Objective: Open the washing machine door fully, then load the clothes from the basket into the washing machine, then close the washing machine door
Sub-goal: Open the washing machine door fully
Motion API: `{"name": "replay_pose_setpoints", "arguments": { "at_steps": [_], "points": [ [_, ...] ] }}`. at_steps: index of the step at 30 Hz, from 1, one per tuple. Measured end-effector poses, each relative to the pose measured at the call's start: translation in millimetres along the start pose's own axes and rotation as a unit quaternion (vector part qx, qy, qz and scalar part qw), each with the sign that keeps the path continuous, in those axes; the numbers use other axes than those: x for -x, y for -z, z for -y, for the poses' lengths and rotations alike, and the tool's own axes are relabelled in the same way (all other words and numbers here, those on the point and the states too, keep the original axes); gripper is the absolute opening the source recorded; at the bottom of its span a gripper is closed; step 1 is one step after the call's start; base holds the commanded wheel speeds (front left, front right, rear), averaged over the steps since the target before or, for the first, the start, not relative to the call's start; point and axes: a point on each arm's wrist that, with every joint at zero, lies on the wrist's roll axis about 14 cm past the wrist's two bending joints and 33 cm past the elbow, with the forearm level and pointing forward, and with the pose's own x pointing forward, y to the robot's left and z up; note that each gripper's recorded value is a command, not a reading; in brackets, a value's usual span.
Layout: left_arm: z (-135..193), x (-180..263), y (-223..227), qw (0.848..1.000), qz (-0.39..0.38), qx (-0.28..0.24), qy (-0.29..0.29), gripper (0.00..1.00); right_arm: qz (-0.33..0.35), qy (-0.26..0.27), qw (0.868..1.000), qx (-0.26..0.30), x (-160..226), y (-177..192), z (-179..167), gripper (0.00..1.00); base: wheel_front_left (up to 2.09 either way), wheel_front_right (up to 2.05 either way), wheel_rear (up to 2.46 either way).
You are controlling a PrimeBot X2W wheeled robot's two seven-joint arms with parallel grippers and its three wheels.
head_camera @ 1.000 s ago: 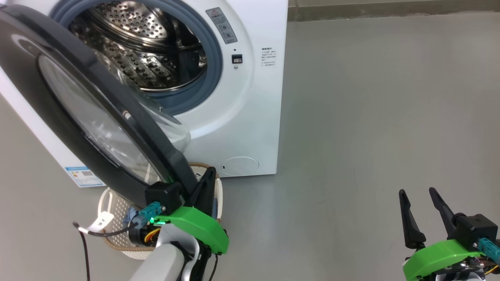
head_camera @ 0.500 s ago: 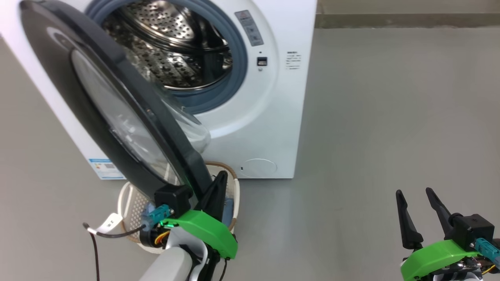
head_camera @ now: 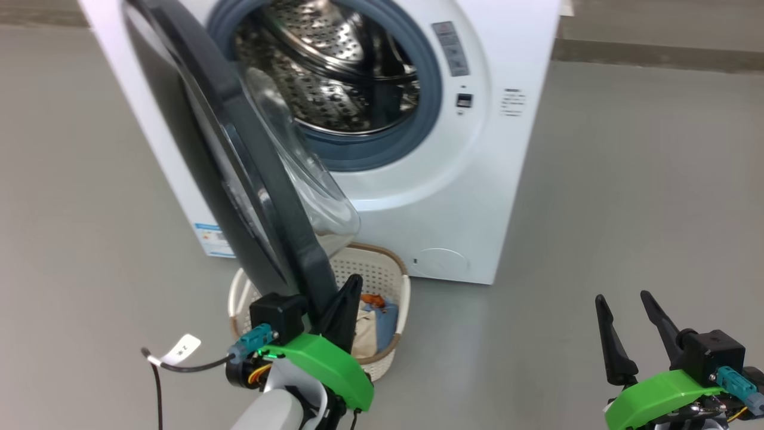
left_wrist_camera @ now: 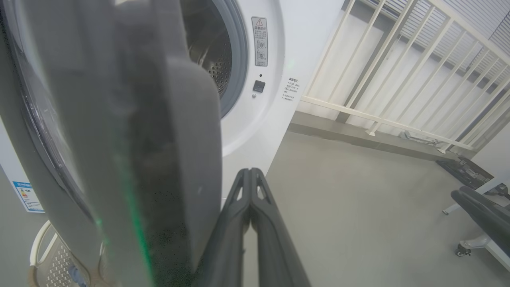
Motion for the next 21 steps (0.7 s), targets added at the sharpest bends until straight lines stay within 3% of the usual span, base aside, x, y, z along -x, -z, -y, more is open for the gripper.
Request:
{"name": "replay_pose_setpoints", "arguments": {
  "at_steps": [21],
  "points": [
    [-79,49,-12,0.992,0.020,-0.017,-0.122,0.00,-0.008,-0.078,0.997,-0.009,-23,8,-56,1.00,0.00,0.00,0.00]
  ]
}}
